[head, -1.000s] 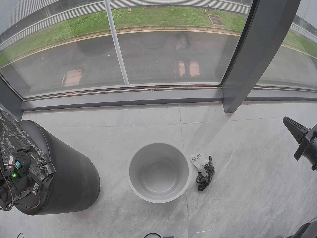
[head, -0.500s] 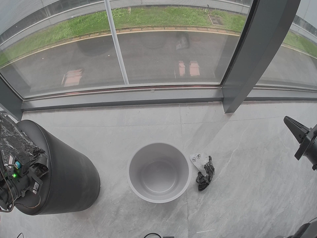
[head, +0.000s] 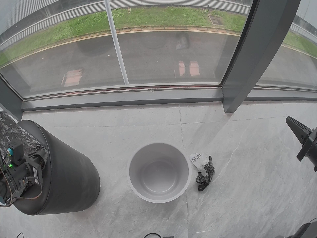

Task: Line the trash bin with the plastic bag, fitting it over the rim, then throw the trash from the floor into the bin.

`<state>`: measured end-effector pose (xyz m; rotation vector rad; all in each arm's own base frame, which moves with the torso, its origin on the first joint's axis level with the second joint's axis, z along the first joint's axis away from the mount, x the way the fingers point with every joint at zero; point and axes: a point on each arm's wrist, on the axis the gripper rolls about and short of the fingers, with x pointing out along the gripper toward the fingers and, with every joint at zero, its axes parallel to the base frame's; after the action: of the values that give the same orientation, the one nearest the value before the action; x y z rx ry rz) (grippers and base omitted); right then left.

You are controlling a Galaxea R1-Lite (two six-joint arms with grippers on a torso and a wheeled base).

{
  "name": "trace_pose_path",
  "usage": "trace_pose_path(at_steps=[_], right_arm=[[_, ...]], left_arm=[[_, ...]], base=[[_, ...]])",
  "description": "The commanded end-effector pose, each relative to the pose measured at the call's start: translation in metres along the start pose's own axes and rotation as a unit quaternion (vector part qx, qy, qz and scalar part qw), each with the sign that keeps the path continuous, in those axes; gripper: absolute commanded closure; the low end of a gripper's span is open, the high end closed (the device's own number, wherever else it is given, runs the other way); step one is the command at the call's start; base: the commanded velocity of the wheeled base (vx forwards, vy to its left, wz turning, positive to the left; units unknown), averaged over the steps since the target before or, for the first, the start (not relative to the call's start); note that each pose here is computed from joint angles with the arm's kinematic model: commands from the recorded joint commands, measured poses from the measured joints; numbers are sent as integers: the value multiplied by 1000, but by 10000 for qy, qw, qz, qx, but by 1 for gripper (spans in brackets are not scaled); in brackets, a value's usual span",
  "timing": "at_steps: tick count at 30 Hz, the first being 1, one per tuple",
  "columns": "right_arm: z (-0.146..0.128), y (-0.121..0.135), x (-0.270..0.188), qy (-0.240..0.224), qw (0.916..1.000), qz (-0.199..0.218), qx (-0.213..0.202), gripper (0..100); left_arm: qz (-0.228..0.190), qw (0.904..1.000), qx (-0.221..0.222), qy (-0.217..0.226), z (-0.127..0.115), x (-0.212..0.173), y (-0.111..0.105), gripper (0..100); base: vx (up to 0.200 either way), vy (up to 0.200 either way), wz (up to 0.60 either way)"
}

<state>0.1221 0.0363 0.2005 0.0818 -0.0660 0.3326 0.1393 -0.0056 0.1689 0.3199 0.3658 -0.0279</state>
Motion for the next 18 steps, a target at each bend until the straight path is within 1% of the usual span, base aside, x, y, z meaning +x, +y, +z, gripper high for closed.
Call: trace_pose_path(at_steps=[1, 2, 4, 5, 6, 7, 10, 11, 12, 13, 14, 15, 16, 18], right_arm=[[-6, 0, 1, 161, 9999, -12, -14, 100], [-9, -1, 1, 222, 9997, -9, -26, 100], [-12, -1, 2, 300, 9995, 2, -37, 100], [-13, 0, 2, 307, 9995, 1, -44, 100], [-13, 0, 2, 317, 9995, 23, -35, 100], [-13, 1, 2, 311, 9995, 55, -34, 100], [-15, 3, 1, 347, 9993, 137, -29, 100], [-16, 4, 0, 356, 9992, 159, -35, 100], [-16, 4, 0, 356, 9992, 159, -35, 100], [-17, 4, 0, 381, 9991, 188, -33, 100], [-17, 5, 0, 397, 9990, 203, -32, 100], [-17, 5, 0, 397, 9990, 203, -32, 100], [-18, 5, 1, 429, 9988, 216, -23, 100], [-21, 9, 0, 491, 9982, 350, -18, 100]], left_arm=[[-889, 9608, -2325, -1222, 51, 2, 1, 100], [-1004, 9460, -2767, -1361, 60, 1, 2, 100], [-1234, 9177, -3492, -1434, 73, 0, 2, 100], [-1321, 9071, -3727, -1441, 76, 0, 2, 100], [-1428, 8924, -4039, -1415, 79, 0, 1, 100], [-1513, 8841, -4210, -1352, 80, 2, 0, 100], [-1720, 8742, -4383, -1188, 78, 5, -5, 100], [-1828, 8686, -4473, -1100, 77, 6, -7, 100], [-1828, 8686, -4473, -1100, 77, 6, -7, 100], [-2092, 8562, -4626, -957, 79, 7, -14, 100], [-2199, 8505, -4694, -893, 79, 7, -18, 100], [-2199, 8505, -4694, -893, 79, 7, -18, 100], [-2361, 8439, -4749, -809, 82, 8, -24, 100], [-2540, 8417, -4709, -731, 86, 10, -33, 100]], base=[[0, 0, 0], [0, 0, 0], [0, 0, 0], [0, 0, 0], [0, 0, 0], [0, 0, 0], [0, 0, 0], [0, 0, 0], [0, 0, 0], [0, 0, 0], [0, 0, 0], [0, 0, 0], [0, 0, 0], [0, 0, 0]])
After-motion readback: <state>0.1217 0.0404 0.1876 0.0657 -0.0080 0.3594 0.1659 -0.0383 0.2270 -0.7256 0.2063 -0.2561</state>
